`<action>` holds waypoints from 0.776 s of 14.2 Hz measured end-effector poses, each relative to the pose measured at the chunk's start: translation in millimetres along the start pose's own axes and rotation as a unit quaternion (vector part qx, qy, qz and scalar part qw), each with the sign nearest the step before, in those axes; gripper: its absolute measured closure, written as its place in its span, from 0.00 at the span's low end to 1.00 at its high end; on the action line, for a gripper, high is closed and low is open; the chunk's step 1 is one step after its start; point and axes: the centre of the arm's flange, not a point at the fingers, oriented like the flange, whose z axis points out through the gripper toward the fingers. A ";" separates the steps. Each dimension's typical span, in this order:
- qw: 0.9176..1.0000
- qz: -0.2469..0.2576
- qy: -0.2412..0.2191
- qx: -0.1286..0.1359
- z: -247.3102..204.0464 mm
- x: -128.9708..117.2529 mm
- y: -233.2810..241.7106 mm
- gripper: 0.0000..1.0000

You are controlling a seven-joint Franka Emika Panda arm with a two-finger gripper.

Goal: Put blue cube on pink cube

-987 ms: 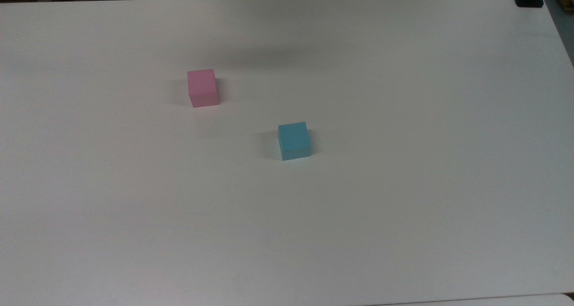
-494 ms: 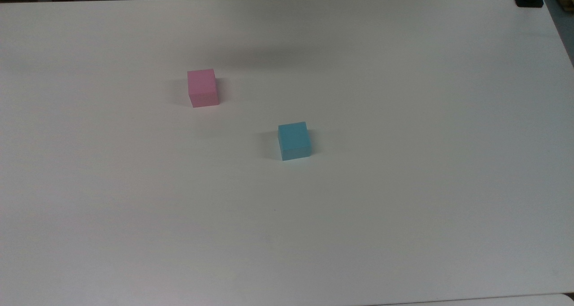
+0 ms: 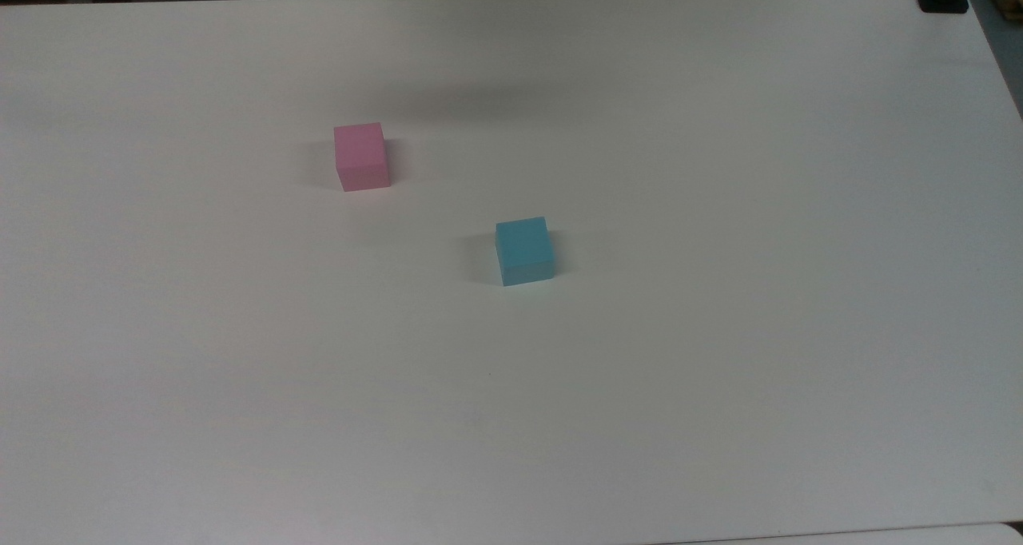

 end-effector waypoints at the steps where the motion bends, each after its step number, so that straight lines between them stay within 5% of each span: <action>1: 1.000 0.000 -0.006 0.000 1.0 -1.4 -0.1 0.00; 6: 1.000 -0.005 -0.021 0.001 4.8 -4.0 -5.9 0.00; 11: 0.998 -0.056 -0.039 0.005 59.7 12.2 -67.1 0.00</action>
